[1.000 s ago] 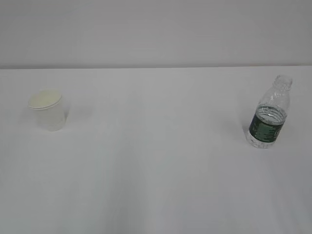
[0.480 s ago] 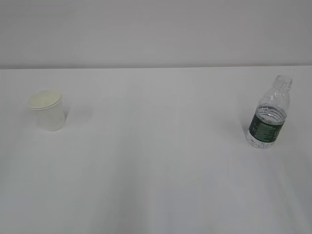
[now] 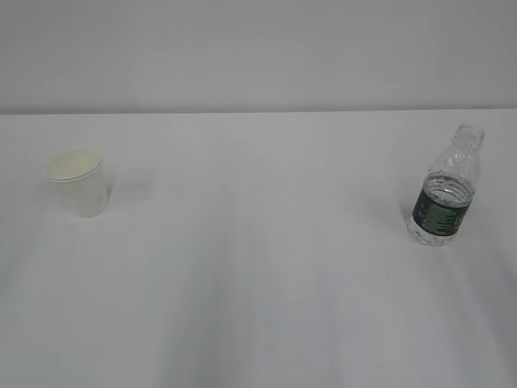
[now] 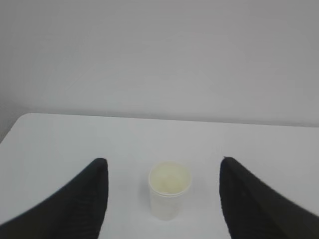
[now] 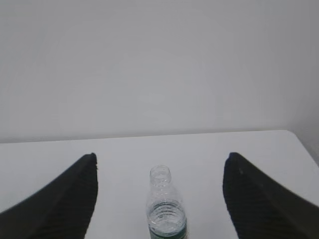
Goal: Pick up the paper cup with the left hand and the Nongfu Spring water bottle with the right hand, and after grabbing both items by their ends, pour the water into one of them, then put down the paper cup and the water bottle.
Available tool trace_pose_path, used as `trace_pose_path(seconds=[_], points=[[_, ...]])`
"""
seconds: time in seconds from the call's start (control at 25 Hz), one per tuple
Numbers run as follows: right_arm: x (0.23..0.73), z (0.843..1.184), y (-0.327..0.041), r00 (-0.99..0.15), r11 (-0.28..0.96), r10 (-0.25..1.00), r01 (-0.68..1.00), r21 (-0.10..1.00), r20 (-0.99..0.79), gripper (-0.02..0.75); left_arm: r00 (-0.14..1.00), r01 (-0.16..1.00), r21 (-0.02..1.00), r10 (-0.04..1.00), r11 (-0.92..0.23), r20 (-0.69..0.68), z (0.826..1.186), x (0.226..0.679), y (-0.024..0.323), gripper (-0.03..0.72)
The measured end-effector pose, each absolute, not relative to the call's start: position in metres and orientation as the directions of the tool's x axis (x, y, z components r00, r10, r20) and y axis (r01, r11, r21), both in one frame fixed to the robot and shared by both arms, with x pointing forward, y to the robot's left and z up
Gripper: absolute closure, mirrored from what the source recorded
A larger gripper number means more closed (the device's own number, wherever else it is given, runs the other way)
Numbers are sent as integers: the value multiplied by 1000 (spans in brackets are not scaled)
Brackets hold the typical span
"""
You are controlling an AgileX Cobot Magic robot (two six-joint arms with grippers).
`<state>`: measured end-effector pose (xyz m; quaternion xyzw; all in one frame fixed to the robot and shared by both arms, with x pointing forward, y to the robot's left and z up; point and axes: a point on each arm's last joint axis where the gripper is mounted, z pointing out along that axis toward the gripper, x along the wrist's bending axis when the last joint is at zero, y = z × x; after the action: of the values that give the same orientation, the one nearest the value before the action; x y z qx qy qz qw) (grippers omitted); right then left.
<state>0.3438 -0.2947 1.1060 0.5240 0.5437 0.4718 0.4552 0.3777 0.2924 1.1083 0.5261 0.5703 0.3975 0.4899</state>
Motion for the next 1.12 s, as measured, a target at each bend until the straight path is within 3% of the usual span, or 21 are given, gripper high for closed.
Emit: trace_pose_path(seconds=[0.48,0.88,1.12], points=[[385,1098,-292,-36,-57,997,141,988,63,150,49,130,982,989,136,-143,1074,392,291,202],[381,1048,-293,-25,-68,997,201,977,74,151,46,163,978,989,134,-143,1037,388,291,202],[377,1019,-294,2,-167,986,187,968,169,151,113,211,971,983,116,-142,1023,399,279,202]])
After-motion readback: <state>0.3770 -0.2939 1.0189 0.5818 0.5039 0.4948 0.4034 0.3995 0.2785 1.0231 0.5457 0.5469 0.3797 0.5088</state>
